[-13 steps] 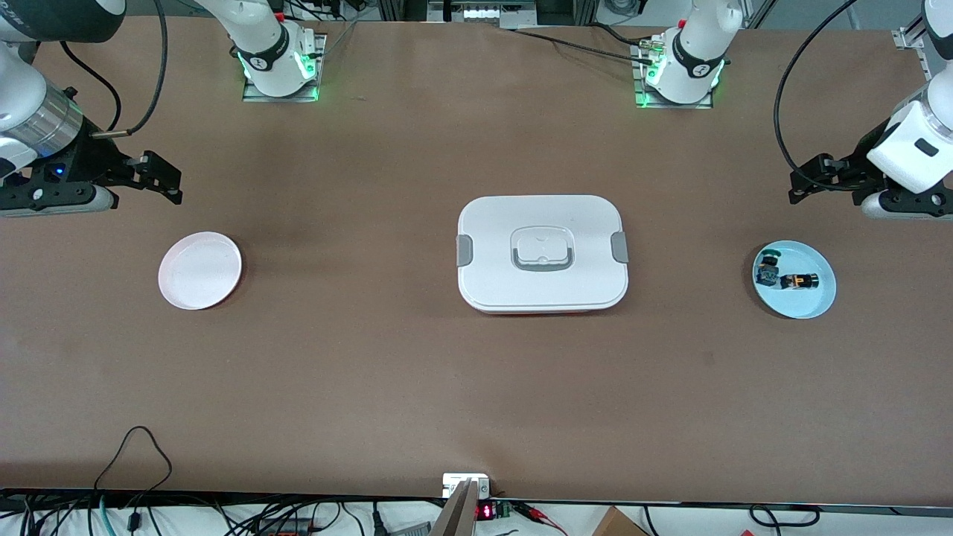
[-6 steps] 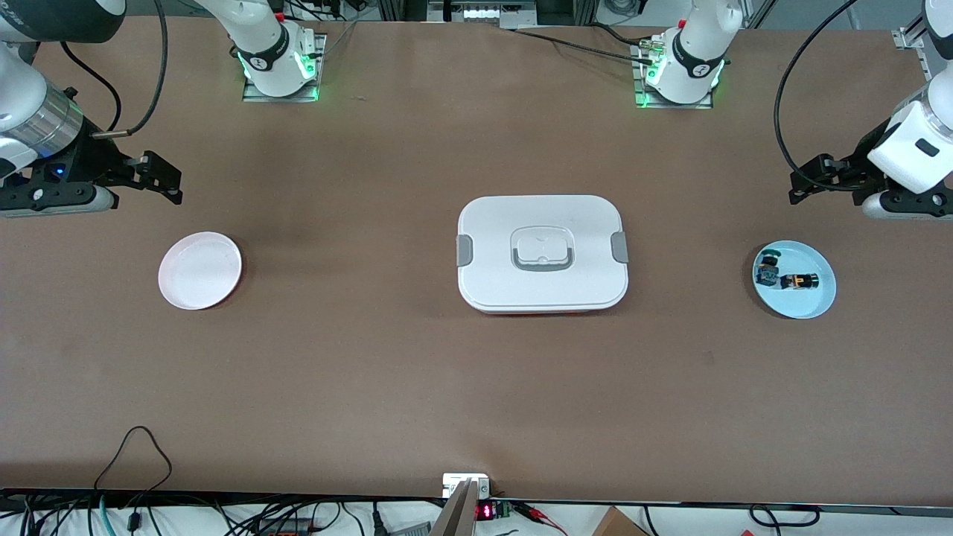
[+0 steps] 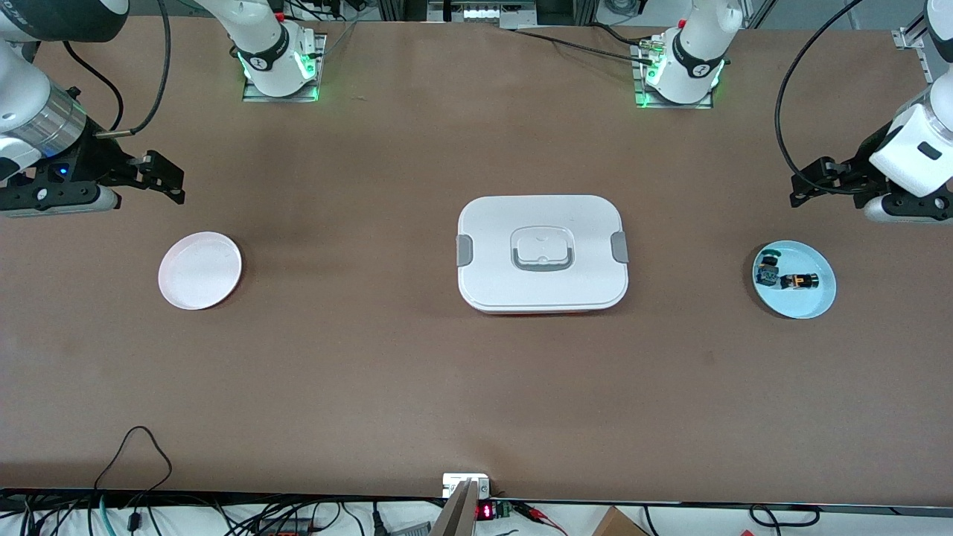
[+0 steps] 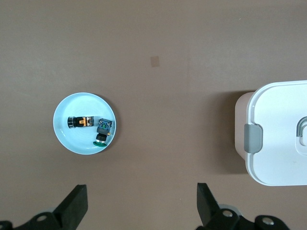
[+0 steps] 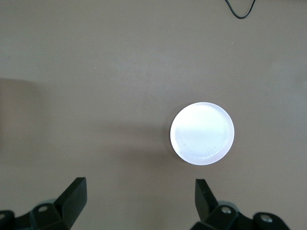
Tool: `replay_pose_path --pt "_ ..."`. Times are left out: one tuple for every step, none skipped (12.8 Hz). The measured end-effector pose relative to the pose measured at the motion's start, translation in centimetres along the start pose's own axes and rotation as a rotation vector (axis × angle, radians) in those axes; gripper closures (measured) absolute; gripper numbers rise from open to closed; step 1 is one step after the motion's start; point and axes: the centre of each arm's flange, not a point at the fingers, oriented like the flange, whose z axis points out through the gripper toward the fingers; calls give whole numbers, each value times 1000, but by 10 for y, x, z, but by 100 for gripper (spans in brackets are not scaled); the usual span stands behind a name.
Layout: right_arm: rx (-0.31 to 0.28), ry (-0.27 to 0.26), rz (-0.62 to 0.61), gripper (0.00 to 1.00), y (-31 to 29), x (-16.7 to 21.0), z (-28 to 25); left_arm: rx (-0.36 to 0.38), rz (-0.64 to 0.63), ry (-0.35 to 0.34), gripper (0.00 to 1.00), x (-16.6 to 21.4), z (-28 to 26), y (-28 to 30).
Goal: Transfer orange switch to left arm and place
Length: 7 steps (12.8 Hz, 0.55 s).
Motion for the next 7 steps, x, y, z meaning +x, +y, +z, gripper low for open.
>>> replay_pose_path --pt "0 0 0 0 0 0 0 0 0 -4 0 0 0 0" --pt "0 0 -1 0 0 0 0 0 0 -6 0 -1 1 0" --pt "0 0 -2 0 -1 0 0 0 0 -7 0 -1 1 0" --pt "0 0 -3 0 -2 0 0 0 0 -8 0 -1 1 0" --pt "0 1 -4 0 -2 0 0 0 0 -8 0 -1 1 0" --pt "0 1 -5 0 -3 0 0 0 0 -9 0 -1 1 0" --pt "0 1 -6 0 -3 0 0 0 0 -9 0 -1 1 0"
